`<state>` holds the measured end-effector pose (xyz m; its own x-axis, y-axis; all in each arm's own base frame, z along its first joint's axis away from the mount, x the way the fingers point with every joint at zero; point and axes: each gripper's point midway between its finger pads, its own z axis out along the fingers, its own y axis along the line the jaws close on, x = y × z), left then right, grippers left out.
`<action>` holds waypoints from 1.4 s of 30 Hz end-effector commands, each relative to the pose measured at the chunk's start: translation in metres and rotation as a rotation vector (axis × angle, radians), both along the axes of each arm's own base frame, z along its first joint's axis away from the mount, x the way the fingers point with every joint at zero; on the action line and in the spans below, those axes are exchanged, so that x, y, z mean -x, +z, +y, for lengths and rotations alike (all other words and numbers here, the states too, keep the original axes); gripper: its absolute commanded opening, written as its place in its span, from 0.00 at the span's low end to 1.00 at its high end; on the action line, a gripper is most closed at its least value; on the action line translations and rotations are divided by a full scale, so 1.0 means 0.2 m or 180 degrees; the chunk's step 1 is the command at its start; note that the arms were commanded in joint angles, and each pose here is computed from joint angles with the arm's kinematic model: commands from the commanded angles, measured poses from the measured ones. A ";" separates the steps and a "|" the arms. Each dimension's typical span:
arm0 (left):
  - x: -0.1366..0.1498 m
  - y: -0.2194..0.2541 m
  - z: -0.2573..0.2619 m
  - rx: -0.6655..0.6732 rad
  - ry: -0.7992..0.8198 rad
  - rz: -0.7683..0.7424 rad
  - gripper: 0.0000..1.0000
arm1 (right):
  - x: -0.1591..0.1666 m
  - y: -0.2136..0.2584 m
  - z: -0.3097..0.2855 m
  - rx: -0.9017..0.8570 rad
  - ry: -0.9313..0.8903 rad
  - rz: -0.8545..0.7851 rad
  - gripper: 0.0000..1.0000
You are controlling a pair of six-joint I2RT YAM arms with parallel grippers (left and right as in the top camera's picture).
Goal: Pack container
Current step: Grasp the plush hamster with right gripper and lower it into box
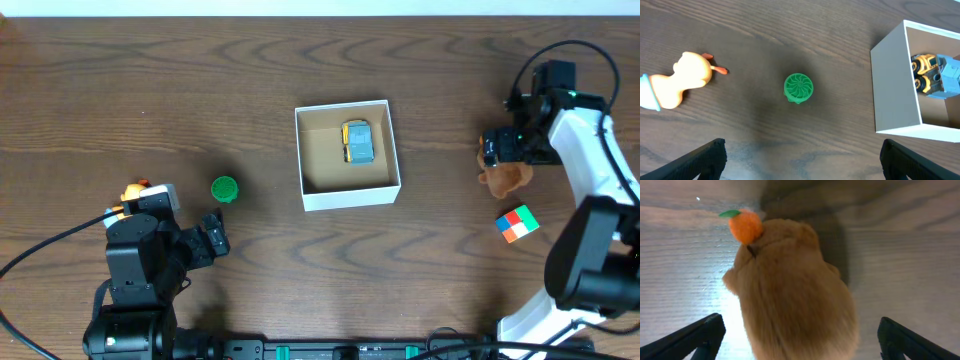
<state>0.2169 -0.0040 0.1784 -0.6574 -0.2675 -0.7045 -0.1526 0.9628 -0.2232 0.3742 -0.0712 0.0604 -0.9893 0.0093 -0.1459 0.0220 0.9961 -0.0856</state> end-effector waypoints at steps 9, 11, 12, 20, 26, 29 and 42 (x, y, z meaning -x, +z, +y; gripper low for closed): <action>-0.01 0.05 0.00 0.0010 -0.0008 -0.0072 0.98 | 0.00 -0.07 0.02 -0.0046 -0.0081 0.0107 0.13; -0.01 0.05 0.00 0.0010 -0.0008 -0.0070 0.98 | -0.01 -0.03 0.01 -0.0008 -0.0180 0.0031 0.01; -0.01 0.05 0.00 0.0010 -0.0008 -0.0070 0.98 | -0.02 0.02 0.00 0.0014 -0.0193 -0.0043 0.01; -0.01 0.05 0.00 0.0010 -0.0008 -0.0072 0.98 | -0.13 0.58 0.17 0.0008 -0.0114 -0.0958 0.02; -0.01 0.05 0.00 0.0011 -0.0008 -0.0070 0.98 | -0.07 0.91 0.63 -0.0398 0.0051 -0.1563 0.06; -0.01 0.05 0.00 0.0010 -0.0008 -0.0070 0.98 | -0.02 0.95 0.92 -0.0673 0.0173 -0.1618 0.06; -0.01 0.05 0.00 0.0010 -0.0008 -0.0070 0.98 | 0.02 0.60 1.68 -0.1205 -0.0365 -0.1375 0.09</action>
